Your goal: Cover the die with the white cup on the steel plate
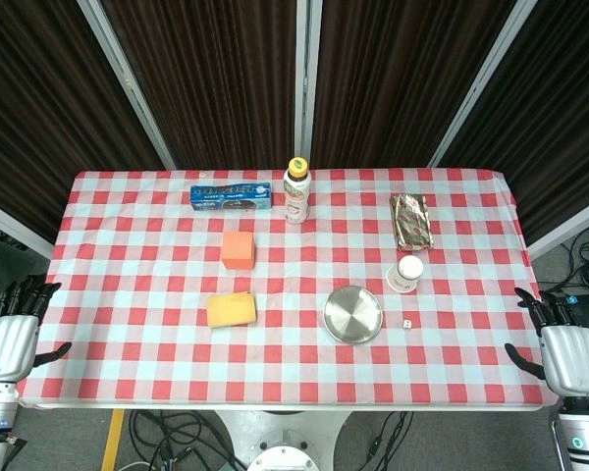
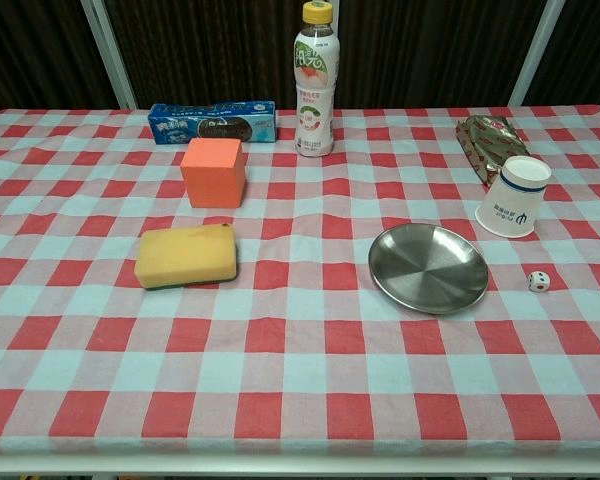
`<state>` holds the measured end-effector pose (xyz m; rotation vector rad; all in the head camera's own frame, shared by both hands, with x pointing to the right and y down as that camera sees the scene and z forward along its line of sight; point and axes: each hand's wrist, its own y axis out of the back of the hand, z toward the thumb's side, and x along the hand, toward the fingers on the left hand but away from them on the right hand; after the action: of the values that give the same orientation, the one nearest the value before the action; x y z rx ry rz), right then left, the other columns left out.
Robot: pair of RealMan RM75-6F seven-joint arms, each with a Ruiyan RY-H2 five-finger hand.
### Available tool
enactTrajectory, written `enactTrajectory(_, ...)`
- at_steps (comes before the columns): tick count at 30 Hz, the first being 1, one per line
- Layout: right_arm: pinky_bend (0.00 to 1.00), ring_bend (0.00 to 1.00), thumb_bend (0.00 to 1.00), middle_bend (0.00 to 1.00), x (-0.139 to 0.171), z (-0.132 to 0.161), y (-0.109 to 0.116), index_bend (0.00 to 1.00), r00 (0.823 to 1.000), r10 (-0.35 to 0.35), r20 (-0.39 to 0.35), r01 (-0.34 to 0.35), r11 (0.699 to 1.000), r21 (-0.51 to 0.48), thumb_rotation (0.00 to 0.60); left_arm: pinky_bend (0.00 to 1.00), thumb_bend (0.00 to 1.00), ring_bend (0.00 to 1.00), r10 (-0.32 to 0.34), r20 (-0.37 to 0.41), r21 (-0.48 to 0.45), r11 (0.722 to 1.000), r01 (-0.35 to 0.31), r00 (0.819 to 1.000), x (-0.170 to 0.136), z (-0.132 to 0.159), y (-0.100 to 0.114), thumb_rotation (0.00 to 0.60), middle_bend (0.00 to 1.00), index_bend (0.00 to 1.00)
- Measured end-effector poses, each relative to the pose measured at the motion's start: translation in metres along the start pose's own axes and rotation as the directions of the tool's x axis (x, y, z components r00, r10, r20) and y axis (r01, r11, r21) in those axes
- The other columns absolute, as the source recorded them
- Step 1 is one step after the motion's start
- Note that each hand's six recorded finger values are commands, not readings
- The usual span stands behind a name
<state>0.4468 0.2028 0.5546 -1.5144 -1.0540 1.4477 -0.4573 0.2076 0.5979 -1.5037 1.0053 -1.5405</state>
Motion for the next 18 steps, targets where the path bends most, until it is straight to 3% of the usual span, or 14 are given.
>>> enactTrajectory(13, 0.27, 0.18, 0.13, 0.33, -0.0009, -0.0012, -0.0013, 0.15, 1.000, 0.007, -0.004, -0.007, 1.000, -0.008, 0.600, 0.04, 0.00, 0.01, -0.004, 0.003, 0.004, 1.000, 0.004, 1.000, -0.0001, 0.0015, 0.0018, 0.600, 0.15, 0.13)
enactTrajectory(18, 0.33, 0.25, 0.14, 0.39, -0.0037, 0.0012, -0.0016, 0.23, 1.000, 0.021, -0.020, -0.021, 1.000, -0.004, 0.600, 0.04, 0.00, 0.01, -0.008, 0.014, 0.010, 1.000, 0.008, 1.000, 0.0003, 0.0037, 0.0026, 0.600, 0.15, 0.13)
